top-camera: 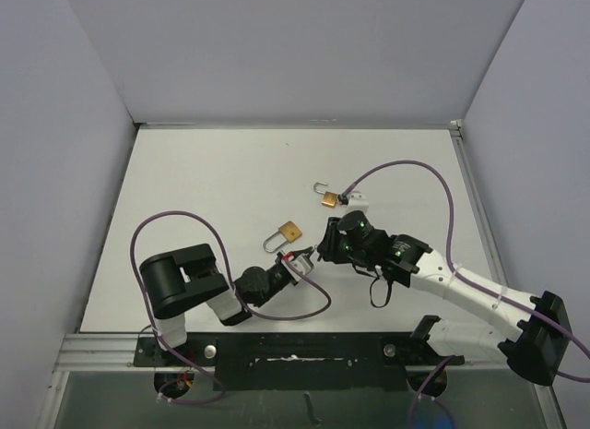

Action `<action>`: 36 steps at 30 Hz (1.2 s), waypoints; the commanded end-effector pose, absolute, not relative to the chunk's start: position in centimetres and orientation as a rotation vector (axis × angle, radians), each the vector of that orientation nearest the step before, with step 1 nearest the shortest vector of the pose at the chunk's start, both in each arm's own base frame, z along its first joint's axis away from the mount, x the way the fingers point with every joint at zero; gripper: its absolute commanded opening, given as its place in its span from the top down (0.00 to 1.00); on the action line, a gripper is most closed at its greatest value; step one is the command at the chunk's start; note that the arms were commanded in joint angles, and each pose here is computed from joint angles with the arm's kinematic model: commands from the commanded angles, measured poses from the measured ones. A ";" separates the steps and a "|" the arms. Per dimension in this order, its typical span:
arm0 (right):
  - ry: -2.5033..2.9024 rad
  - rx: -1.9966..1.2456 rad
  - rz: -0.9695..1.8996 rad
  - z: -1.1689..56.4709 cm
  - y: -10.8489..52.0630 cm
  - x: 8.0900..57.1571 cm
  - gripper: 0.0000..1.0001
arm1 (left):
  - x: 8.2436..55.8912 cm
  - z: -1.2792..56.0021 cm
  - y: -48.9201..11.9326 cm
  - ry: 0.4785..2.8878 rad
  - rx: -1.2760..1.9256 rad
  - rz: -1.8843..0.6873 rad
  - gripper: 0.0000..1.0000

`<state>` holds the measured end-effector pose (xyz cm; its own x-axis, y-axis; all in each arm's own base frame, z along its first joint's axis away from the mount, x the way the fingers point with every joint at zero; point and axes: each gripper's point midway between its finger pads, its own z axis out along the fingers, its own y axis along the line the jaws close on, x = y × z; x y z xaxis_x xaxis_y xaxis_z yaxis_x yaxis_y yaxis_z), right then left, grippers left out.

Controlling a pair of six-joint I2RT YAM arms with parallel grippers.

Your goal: Unlock with the key

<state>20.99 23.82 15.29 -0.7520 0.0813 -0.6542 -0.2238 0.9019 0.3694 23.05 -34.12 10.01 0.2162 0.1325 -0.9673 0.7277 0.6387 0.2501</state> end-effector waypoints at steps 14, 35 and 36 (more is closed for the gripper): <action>2.192 -0.059 0.669 19.0 23.1 22.4 0.52 | 25.2 15.6 -31.6 1.146 0.648 -0.178 1.00; 2.189 0.043 0.926 17.2 24.3 23.0 0.63 | 23.0 17.0 -34.5 0.993 0.809 -0.024 1.00; 2.187 0.046 0.930 17.2 24.3 23.0 0.63 | 23.0 17.1 -34.6 0.987 0.814 -0.018 1.00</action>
